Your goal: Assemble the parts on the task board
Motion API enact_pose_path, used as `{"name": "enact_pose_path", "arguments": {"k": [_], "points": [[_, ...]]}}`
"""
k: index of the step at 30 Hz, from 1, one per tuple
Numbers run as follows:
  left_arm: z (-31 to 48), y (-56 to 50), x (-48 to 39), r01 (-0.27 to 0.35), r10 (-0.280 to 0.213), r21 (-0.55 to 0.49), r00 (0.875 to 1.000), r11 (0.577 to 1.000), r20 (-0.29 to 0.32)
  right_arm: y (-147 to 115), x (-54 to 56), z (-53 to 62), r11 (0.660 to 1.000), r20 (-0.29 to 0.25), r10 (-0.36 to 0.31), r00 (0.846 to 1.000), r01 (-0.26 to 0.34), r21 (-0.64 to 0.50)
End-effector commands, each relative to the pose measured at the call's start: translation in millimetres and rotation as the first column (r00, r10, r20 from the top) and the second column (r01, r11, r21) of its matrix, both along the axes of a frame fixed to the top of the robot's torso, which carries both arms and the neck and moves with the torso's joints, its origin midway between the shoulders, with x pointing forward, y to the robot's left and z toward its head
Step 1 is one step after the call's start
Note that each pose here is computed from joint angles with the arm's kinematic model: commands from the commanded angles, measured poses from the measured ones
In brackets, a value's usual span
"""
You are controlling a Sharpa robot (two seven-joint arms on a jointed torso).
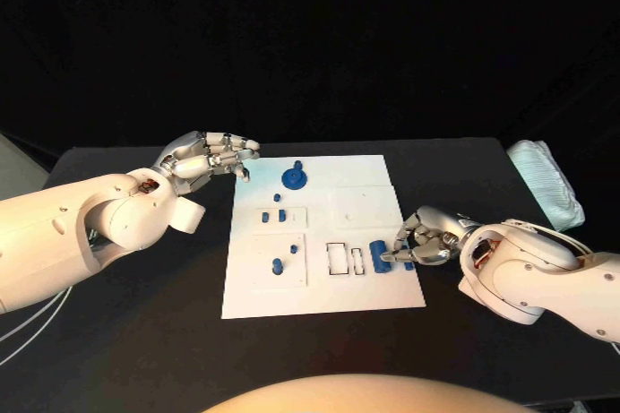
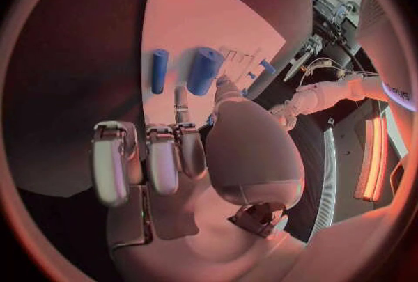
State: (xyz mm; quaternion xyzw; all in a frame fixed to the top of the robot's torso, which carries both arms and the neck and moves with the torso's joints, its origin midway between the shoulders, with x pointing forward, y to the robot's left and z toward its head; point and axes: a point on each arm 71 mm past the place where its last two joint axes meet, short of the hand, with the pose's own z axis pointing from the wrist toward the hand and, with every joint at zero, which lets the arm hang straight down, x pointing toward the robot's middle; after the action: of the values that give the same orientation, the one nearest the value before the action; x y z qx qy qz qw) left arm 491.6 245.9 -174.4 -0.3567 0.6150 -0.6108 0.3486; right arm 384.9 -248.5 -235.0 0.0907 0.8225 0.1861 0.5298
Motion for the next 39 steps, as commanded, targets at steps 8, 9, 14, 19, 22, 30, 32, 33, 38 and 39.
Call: {"name": "enact_pose_path", "arguments": {"k": [8, 9, 14, 19, 22, 30, 32, 33, 38, 39], "points": [[1.2, -2.8, -1.2, 0.022, -0.022, -0.009, 1.000, 1.000, 0.008, 9.7, 1.8, -9.5, 0.999, 0.011, -0.014, 1.000, 0.015, -0.040], [1.1, -2.9, -1.3, 0.022, -0.022, -0.009, 1.000, 1.000, 0.007, 10.0, 2.2, -10.2, 0.999, 0.011, -0.016, 1.000, 0.017, -0.041], [0.9, -2.4, -1.5, 0.022, -0.022, -0.007, 1.000, 1.000, 0.004, 11.2, 4.5, -14.0, 0.999, 0.002, -0.028, 1.000, 0.028, -0.036], [0.7, -1.5, -1.4, 0.021, -0.021, -0.005, 1.000, 1.000, 0.001, 14.0, 6.4, -17.6, 0.999, -0.020, -0.027, 0.999, 0.026, -0.042], [0.6, -1.5, -1.6, 0.021, -0.021, -0.004, 1.000, 1.000, 0.000, 14.1, 7.2, -19.5, 0.998, -0.029, -0.023, 0.999, 0.021, -0.058], [0.6, -0.7, -1.9, 0.020, -0.020, -0.003, 1.000, 1.000, -0.002, 15.5, 8.5, -21.9, 0.997, -0.033, -0.016, 0.999, 0.014, -0.082], [0.6, -0.8, -1.9, 0.020, -0.020, -0.003, 1.000, 1.000, -0.002, 15.6, 8.8, -21.5, 0.997, -0.028, -0.025, 0.999, 0.023, -0.072], [0.6, -0.8, -1.9, 0.020, -0.020, -0.003, 1.000, 1.000, -0.002, 15.4, 8.9, -21.3, 0.997, -0.026, -0.033, 0.999, 0.031, -0.064], [0.5, -0.3, -1.9, 0.019, -0.019, -0.002, 1.000, 1.000, -0.003, 15.3, 8.6, -19.6, 0.998, -0.017, -0.063, 0.998, 0.062, -0.019], [0.5, -0.1, -1.9, 0.019, -0.019, -0.002, 1.000, 1.000, -0.003, 15.7, 8.1, -19.0, 0.998, -0.017, -0.068, 0.998, 0.068, -0.005]]}}
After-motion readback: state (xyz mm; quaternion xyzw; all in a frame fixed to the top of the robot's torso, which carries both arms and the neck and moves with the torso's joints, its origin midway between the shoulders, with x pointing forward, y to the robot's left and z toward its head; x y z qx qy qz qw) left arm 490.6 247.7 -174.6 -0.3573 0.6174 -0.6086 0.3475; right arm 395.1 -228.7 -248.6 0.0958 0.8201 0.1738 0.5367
